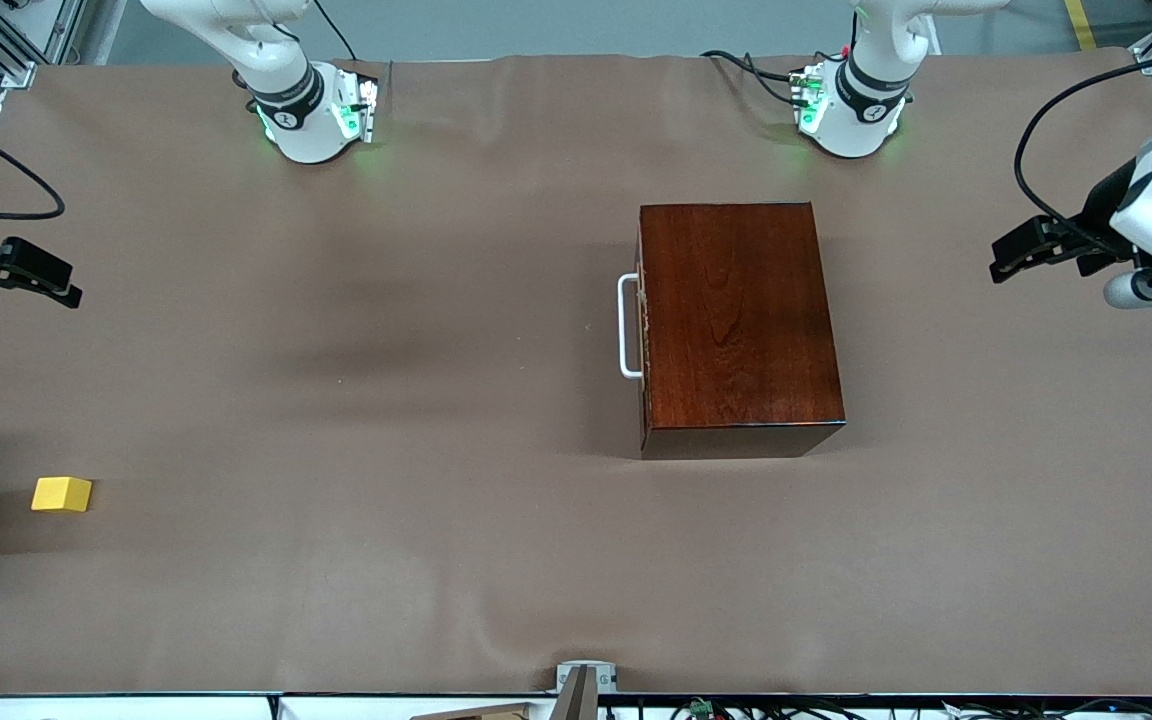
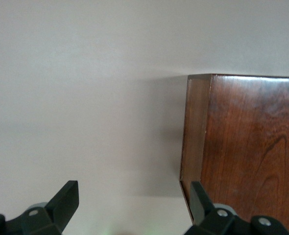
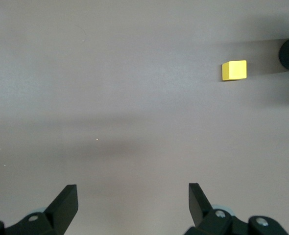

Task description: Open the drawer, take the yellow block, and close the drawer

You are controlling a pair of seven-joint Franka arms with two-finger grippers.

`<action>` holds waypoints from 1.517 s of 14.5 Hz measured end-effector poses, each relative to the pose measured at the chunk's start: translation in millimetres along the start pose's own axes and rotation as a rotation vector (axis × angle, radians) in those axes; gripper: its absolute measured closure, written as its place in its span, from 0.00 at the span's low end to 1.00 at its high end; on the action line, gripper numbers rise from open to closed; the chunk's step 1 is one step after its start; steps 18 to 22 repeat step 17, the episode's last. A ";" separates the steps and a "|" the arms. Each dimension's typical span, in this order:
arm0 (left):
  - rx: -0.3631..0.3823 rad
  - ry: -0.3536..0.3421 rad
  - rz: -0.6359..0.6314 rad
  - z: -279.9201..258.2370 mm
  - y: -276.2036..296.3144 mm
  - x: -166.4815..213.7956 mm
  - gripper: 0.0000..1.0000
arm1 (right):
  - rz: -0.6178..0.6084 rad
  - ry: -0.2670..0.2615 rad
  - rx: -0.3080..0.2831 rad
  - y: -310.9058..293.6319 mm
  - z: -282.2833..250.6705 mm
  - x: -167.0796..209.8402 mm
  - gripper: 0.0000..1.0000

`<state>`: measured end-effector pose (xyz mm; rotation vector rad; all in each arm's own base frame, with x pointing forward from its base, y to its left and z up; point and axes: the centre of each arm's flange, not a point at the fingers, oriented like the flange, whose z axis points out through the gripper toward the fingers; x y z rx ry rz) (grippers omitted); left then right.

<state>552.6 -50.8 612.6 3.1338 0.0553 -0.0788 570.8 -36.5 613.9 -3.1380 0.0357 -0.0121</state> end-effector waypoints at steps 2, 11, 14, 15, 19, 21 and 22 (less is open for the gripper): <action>0.027 -0.001 0.038 -2.2 2.0 -3.0 0.00 | 0.000 0.000 0.000 0.0 -0.1 0.0 0.00; 0.042 0.013 0.108 -5.7 2.7 -3.3 0.00 | 0.000 0.001 0.000 -0.2 -0.2 0.0 0.00; 0.043 0.005 0.107 -5.1 2.0 -4.0 0.00 | -0.001 0.001 0.000 -0.4 -0.2 0.1 0.00; 0.043 0.002 0.107 -4.8 2.0 -4.4 0.00 | -0.001 0.001 0.000 -0.4 -0.2 0.1 0.00; 0.043 0.000 0.107 -4.7 2.2 -4.6 0.00 | -0.001 0.001 0.000 -0.4 -0.2 0.1 0.00; 0.043 0.000 0.107 -4.7 2.2 -4.6 0.00 | -0.001 0.001 0.000 -0.4 -0.2 0.1 0.00; 0.043 0.000 0.107 -4.7 2.2 -4.6 0.00 | -0.001 0.001 0.000 -0.4 -0.2 0.1 0.00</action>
